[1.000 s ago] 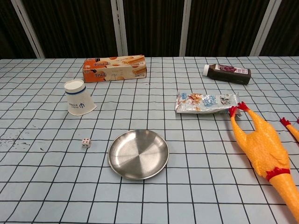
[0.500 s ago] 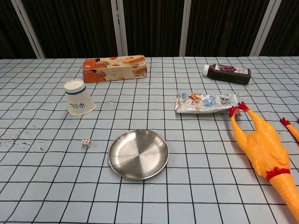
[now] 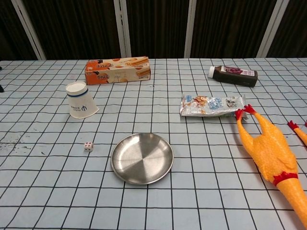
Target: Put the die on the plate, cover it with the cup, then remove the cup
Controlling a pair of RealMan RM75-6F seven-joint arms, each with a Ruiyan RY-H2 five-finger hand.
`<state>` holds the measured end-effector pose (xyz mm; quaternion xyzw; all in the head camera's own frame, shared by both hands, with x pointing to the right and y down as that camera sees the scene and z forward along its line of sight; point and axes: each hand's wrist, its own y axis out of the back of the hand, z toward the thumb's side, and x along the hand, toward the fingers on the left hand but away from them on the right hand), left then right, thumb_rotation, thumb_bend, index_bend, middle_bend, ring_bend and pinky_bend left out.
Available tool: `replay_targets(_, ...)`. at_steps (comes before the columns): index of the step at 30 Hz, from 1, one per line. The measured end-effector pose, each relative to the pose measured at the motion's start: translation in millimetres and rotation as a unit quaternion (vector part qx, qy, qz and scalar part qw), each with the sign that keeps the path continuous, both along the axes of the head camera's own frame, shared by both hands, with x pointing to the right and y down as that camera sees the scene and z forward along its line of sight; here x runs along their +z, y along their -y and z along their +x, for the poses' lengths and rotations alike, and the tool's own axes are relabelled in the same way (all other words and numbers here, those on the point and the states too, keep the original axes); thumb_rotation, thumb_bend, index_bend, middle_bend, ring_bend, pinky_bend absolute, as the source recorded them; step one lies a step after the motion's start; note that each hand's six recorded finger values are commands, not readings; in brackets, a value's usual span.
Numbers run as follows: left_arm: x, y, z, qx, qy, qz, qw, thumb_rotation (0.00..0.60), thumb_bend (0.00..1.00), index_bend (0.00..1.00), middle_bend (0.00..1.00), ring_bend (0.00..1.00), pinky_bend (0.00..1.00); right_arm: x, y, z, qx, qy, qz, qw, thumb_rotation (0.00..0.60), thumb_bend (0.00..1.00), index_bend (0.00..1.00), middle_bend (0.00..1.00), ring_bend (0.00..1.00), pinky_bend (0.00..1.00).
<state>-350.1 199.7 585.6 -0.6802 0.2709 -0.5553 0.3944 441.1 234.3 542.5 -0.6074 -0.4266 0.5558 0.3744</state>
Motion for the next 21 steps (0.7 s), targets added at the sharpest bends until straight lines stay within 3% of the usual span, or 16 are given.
replay_targets(11,69.0,4.4,65.3,-0.033,-0.045,-0.113,0.9921,0.6,0.32,0.26,0.04,0.0,0.03,-3.2,1.1,6.2,0.006,0.004,0.002,1.0,0.6,0.09,0.02,0.02,0.07,0.0)
replay_targets(15,86.1,7.8,85.6,-0.033,-0.048,-0.127,0.9902,0.6,0.36,0.28,0.05,0.0,0.03,-4.4,0.4,7.0,0.006,0.005,0.003,1.0,0.6,0.09,0.02,0.02,0.07,0.0)
replay_targets(21,100.2,15.0,101.6,-0.034,-0.043,-0.121,0.9912,0.6,0.4,0.29,0.06,0.0,0.03,-4.7,1.0,7.3,0.006,0.006,0.003,1.0,0.6,0.09,0.03,0.02,0.07,0.0)
